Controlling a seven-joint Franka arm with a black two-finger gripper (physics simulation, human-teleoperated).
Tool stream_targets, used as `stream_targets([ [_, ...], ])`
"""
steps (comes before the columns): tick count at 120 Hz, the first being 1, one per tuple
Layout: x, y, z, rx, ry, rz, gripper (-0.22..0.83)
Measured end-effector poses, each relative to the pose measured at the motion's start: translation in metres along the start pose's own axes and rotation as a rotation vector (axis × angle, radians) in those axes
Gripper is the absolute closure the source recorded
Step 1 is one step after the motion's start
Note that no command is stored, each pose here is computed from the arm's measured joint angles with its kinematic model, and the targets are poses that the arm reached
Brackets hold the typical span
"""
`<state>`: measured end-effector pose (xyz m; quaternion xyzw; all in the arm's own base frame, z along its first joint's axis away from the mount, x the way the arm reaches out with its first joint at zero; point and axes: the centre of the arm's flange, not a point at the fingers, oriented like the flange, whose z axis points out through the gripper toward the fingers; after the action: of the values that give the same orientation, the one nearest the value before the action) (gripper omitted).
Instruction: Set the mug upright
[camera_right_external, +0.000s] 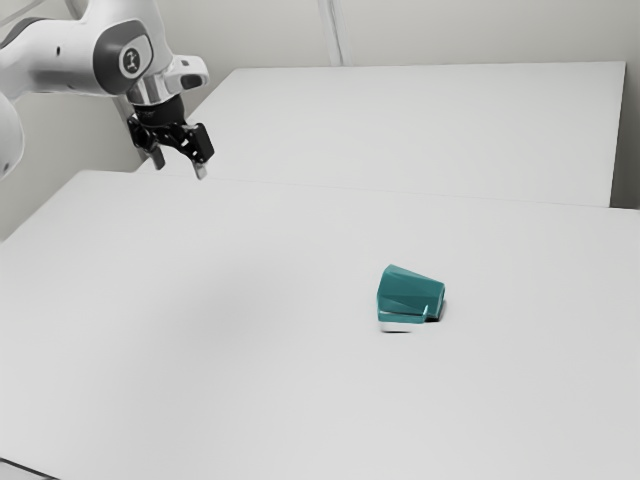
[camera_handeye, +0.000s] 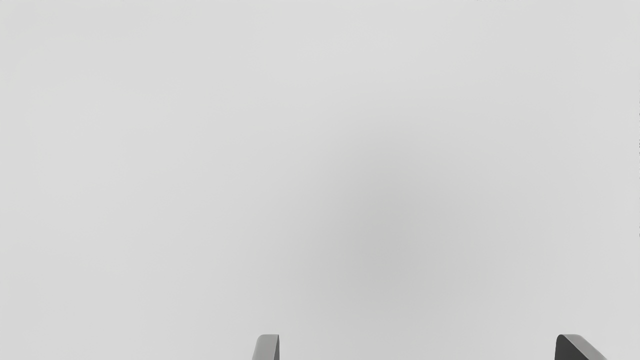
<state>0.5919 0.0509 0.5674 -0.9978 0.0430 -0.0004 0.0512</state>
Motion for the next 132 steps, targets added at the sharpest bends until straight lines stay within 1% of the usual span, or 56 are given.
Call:
stream_targets([
  [13,-0.002,0.002,0.005,-0.008,-0.005,0.016,0.0],
  [18,-0.002,0.005,0.01,-0.038,-0.01,0.02,0.0],
  [33,-0.004,0.015,0.041,-0.273,-0.031,-0.015,0.0],
  [47,0.001,0.024,0.101,-0.518,-0.095,-0.061,0.0],
  [69,0.019,0.058,0.172,-0.728,-0.158,-0.043,0.0],
  [102,0.031,0.093,0.244,-0.912,-0.163,0.066,0.0],
  [110,0.034,0.101,0.252,-0.938,-0.146,0.11,0.0],
  [132,0.042,0.152,0.256,-0.985,-0.091,0.261,0.0],
])
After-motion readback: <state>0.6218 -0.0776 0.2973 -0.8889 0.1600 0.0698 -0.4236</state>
